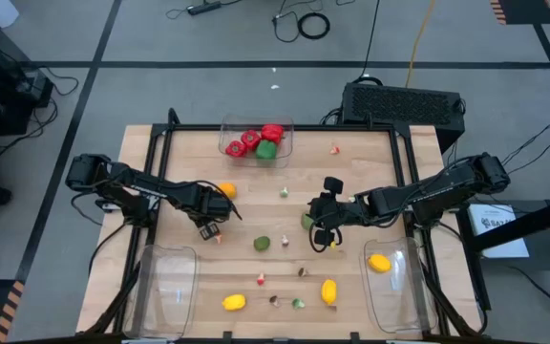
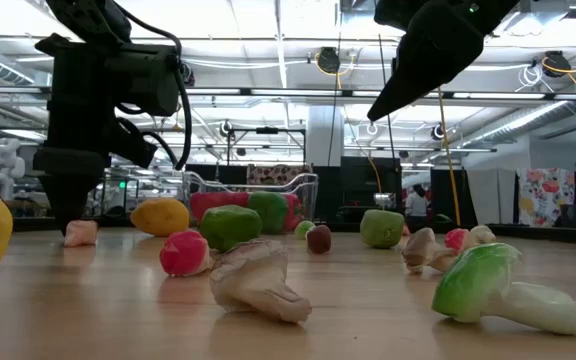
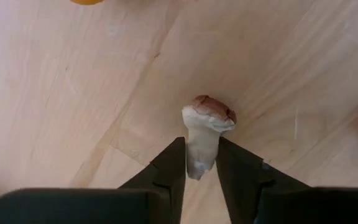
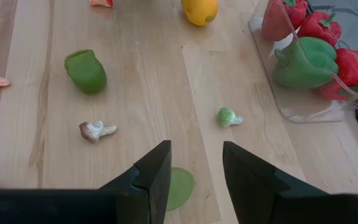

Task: Sort produce into baskets
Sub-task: Put the brown mushroom into the bottom left transparent bin

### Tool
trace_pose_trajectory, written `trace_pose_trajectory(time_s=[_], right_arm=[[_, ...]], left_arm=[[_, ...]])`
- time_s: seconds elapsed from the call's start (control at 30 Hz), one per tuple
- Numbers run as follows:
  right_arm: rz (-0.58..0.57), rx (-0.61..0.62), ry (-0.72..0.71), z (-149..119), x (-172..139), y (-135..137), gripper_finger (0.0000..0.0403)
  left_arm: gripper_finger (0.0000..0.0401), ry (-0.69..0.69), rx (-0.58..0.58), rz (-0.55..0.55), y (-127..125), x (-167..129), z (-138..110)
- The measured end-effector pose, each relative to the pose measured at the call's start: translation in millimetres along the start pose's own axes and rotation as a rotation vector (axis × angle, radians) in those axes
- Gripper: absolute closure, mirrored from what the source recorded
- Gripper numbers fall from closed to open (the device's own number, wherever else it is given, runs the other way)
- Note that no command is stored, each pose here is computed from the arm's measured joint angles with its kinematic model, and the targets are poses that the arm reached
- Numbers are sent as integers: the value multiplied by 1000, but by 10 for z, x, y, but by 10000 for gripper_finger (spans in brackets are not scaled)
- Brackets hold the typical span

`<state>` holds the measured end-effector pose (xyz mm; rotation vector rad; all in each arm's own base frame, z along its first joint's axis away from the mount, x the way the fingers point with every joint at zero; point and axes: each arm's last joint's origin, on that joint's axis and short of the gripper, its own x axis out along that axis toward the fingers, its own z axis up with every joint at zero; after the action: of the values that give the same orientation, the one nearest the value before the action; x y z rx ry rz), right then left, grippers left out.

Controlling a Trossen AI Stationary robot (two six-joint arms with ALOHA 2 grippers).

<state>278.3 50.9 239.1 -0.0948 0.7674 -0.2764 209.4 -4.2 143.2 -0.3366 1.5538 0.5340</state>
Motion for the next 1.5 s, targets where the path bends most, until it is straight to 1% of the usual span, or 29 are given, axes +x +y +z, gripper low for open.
trace_pose_trajectory(time_s=[0.13,0.33,0.5,0.63,0.8,0.9,1.03,1.1,1.17,1.23,1.37,1.5], right_arm=[[0,0,0,0,0,0,266],[0,0,0,0,0,0,266],[0,0,0,0,0,0,266],[0,0,0,0,0,0,266],[0,0,0,0,0,0,266],[0,4,1,-1,0,0,266],[0,11,5,-6,0,0,266],[-1,17,12,-13,-1,1,266],[-2,25,18,-20,-1,-1,266],[-1,23,24,-27,-5,6,266],[6,17,20,-28,-16,30,266],[6,18,19,-28,-16,32,266]], left_arm=[[330,0,0,0,0,0,0],[333,14,6,-4,0,-17,-1],[334,55,37,-62,-35,-186,48],[334,67,65,-148,-65,-463,72],[334,72,133,-293,-87,-942,-26],[334,91,136,-397,-91,-1258,-155],[334,96,141,-509,-114,-1611,-408],[334,103,125,-556,-135,-1727,-538],[334,103,101,-581,-165,-1801,-659],[334,84,84,-559,-212,-1824,-772],[334,29,88,-461,-352,-1761,-972],[334,1,135,-390,-540,-1664,-1135]])
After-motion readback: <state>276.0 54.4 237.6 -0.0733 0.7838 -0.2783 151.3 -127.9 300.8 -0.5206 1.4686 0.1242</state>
